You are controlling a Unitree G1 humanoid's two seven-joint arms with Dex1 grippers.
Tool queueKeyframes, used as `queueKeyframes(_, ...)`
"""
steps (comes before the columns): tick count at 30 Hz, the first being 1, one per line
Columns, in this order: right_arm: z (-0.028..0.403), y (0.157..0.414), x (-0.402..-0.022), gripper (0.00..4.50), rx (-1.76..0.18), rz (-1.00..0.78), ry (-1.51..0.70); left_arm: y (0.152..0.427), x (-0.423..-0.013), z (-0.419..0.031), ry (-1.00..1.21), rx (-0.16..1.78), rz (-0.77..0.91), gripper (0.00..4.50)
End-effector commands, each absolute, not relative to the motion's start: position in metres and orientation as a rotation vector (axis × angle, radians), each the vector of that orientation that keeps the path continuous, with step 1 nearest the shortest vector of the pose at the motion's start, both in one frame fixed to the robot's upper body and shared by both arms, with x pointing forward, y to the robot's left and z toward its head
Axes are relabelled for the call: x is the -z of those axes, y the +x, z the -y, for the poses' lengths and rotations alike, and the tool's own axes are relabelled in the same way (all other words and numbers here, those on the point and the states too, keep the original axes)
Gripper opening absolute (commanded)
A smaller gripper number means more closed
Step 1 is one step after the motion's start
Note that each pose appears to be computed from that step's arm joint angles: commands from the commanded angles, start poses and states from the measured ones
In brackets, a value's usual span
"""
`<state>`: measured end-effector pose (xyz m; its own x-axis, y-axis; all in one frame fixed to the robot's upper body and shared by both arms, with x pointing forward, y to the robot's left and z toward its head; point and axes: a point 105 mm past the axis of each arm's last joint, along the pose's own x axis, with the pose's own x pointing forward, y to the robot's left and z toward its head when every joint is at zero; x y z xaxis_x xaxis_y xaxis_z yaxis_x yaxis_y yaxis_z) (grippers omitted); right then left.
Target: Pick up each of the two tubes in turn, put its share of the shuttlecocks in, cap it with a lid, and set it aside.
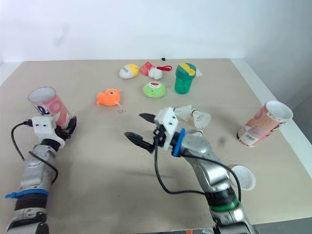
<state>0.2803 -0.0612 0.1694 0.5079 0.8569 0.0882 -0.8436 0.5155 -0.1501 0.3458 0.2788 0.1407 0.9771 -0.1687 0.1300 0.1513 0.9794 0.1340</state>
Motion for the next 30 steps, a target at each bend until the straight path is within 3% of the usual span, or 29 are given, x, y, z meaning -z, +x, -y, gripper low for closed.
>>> queueKeyframes(1,0.08,0.264,-0.189,4.5,-0.928,0.228,-0.119,0.326,-0.199,-0.247,0.261,0.516,0.231,3.01)
queueKeyframes(8,0.115,0.25,-0.164,4.5,-0.754,0.075,-0.143,0.3,-0.186,-0.229,0.587,0.958,-0.089,3.01)
queueKeyframes(14,0.129,0.244,-0.136,4.5,-0.631,-0.016,-0.14,0.29,-0.149,-0.238,0.845,1.15,-0.413,3.01)
queueKeyframes(20,0.147,0.247,-0.122,4.5,-0.491,-0.052,-0.131,0.294,-0.145,-0.229,0.887,1.215,-0.462,3.01)
queueKeyframes(30,0.186,0.262,-0.107,4.5,-0.272,-0.09,-0.083,0.302,-0.152,-0.212,0.844,1.25,-0.378,3.01)
